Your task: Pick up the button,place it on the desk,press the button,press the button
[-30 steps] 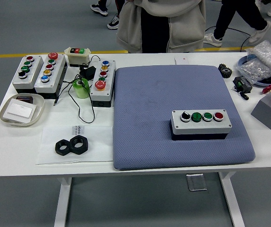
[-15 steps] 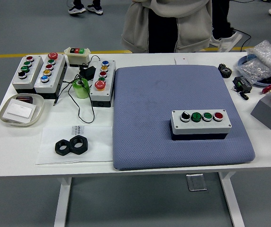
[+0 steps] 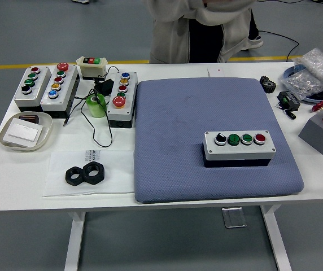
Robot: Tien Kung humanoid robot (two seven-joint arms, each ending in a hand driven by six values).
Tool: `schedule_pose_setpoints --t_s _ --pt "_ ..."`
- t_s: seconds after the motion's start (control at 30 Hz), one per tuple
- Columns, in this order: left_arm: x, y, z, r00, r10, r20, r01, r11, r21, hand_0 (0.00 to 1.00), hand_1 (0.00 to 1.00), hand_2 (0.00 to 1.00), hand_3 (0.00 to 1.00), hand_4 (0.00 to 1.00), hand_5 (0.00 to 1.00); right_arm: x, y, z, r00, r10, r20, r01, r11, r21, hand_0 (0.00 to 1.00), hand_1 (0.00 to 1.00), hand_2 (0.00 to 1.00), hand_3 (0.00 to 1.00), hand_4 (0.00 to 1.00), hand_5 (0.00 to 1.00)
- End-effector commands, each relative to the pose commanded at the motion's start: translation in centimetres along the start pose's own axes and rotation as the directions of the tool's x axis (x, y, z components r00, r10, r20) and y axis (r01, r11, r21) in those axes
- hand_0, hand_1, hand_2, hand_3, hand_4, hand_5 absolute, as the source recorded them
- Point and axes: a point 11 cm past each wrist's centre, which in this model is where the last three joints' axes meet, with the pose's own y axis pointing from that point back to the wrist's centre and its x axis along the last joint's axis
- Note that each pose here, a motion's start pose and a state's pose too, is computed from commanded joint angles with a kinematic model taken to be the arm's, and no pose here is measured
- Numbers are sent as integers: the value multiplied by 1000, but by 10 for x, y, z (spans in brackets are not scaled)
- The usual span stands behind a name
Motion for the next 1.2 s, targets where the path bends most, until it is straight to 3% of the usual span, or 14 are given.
schedule_pose_setpoints --t_s 1.2 --pt "0 -1 7 1000 0 -6 0 1000 -17 706 831 889 832 642 998 4 3 -7 1000 11 10 -11 1000 14 950 853 887 855 617 723"
